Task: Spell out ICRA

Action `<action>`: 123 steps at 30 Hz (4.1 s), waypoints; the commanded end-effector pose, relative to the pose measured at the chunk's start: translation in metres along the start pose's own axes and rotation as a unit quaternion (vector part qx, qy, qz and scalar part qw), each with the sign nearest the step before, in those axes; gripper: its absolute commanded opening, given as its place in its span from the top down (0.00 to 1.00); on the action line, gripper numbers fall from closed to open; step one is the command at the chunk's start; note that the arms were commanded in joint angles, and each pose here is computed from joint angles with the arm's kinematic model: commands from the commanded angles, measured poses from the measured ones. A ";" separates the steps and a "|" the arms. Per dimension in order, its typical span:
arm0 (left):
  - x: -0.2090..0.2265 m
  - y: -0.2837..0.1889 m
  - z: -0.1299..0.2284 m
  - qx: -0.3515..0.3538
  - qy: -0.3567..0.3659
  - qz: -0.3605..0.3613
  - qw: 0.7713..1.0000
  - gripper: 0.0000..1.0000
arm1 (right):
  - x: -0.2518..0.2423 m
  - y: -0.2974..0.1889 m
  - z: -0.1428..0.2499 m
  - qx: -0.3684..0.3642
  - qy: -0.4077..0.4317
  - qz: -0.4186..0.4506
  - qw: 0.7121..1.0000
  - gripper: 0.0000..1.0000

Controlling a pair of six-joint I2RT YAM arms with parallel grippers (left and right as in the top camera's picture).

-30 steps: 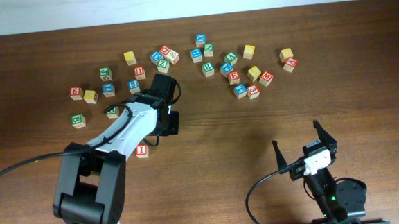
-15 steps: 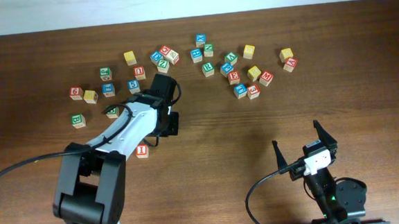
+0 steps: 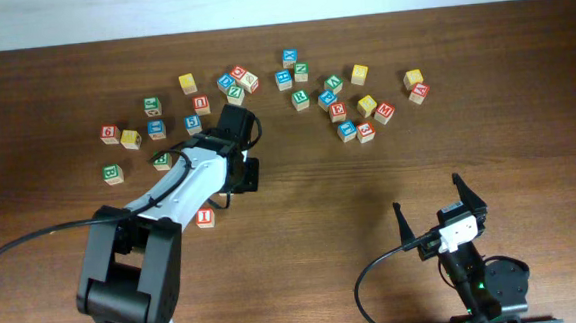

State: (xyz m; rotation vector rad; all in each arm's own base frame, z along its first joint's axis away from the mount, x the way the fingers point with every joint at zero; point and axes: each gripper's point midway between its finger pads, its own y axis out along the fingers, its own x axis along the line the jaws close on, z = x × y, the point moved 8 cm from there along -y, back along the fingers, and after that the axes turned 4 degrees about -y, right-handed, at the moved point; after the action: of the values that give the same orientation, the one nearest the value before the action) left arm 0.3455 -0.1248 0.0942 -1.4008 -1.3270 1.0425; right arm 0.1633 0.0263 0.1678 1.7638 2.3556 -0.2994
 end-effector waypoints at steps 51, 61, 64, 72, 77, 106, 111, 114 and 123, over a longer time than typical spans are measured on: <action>0.019 0.000 -0.024 -0.072 -0.075 -0.055 0.993 0.23 | 0.003 0.000 0.001 -0.001 0.002 -0.009 1.000 0.02; 0.019 0.000 -0.026 -0.078 -0.076 -0.054 0.993 0.01 | 0.003 0.000 0.001 -0.001 0.002 -0.009 1.000 0.02; 0.019 0.000 -0.025 -0.077 -0.075 -0.055 0.993 0.00 | 0.003 0.000 0.001 -0.001 0.002 -0.009 1.000 0.02; 0.019 0.000 -0.025 -0.077 -0.075 -0.055 0.993 0.14 | 0.003 0.000 0.001 -0.001 0.002 -0.009 1.000 0.02; 0.019 0.000 -0.025 -0.075 -0.075 -0.055 0.993 0.21 | 0.003 0.000 0.001 -0.001 0.002 -0.009 1.000 0.02; 0.017 0.002 -0.002 -0.002 -0.066 -0.038 0.997 0.60 | 0.003 0.000 0.001 -0.001 0.002 -0.009 1.000 0.02; 0.018 0.002 -0.001 0.002 -0.066 -0.040 0.997 0.62 | 0.003 0.000 0.001 -0.001 0.002 -0.009 1.000 0.02; 0.018 0.002 0.001 0.007 -0.065 -0.041 0.997 0.62 | 0.003 0.000 0.001 -0.001 0.002 -0.009 1.000 0.01; 0.018 0.002 0.001 0.008 -0.065 -0.042 0.997 0.67 | 0.003 0.000 0.001 -0.001 0.002 -0.009 1.000 0.02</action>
State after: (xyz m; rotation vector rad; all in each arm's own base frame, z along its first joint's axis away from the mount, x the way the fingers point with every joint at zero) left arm 0.3455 -0.1065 0.0939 -1.2733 -1.4629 1.0929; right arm 0.1632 0.0263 0.1678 1.7634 2.3559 -0.2993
